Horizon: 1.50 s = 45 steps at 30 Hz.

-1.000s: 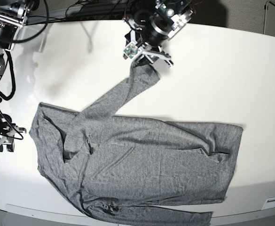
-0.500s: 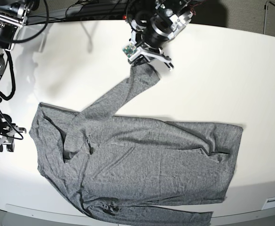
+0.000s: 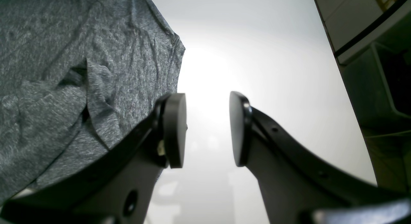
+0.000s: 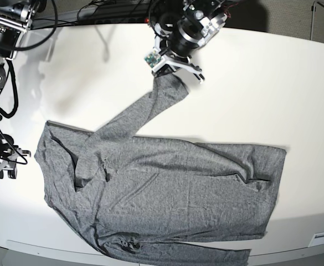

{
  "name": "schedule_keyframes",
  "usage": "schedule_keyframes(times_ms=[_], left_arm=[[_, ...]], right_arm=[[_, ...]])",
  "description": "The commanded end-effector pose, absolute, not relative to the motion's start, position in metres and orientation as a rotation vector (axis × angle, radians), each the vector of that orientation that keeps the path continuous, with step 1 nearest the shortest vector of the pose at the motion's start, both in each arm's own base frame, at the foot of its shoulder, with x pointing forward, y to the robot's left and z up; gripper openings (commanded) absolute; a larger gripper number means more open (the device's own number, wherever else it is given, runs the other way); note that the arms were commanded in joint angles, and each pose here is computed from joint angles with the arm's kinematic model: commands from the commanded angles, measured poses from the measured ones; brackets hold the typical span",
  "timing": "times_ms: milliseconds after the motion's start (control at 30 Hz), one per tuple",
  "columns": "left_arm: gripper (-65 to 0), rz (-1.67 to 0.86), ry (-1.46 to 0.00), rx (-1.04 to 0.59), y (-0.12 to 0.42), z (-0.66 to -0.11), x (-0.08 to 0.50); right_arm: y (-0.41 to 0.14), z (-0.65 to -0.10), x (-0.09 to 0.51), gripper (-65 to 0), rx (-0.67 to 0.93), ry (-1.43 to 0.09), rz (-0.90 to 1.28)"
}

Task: Fold the T-shirt properly
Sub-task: 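Lift the sleeve cuff with the left gripper, then carry the sleeve across the shirt body and lay it down with the left gripper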

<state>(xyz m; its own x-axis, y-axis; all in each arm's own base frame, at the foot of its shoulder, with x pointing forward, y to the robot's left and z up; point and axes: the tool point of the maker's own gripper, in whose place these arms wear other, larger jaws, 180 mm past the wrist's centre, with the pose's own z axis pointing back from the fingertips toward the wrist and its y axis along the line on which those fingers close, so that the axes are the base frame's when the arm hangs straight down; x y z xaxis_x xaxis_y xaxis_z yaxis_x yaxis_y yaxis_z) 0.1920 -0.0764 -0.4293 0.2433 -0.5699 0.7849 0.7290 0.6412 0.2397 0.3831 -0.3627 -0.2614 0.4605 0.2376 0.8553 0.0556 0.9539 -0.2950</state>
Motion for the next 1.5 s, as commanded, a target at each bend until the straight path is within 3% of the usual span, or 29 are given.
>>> schedule_keyframes(times_ms=[0, 333, 900, 1167, 1467], left_arm=[[-65.0, -0.893, -1.015, -0.197, -0.084, -0.421, 0.193], [-65.0, -0.878, -1.050, -0.183, -0.084, -0.402, 0.204], [-65.0, -0.893, -1.114, 0.064, -0.057, -0.352, 0.314], [-65.0, -0.910, -1.218, 0.144, -0.047, -0.315, 0.356], [-65.0, -0.796, -1.304, 0.279, 0.000, -0.273, 0.408]], right_arm=[[-0.367, -0.236, 0.391, -42.5, -0.324, -1.159, 0.127], [-0.366, -0.238, 0.390, -42.5, -0.321, -1.155, 0.124], [-0.366, -0.240, 0.389, -42.5, -0.321, -1.143, 0.122], [-0.365, -0.240, 0.390, -42.5, -0.310, -1.149, 0.118], [-0.357, -0.245, 0.391, -42.5, -0.273, -1.155, 0.104]])
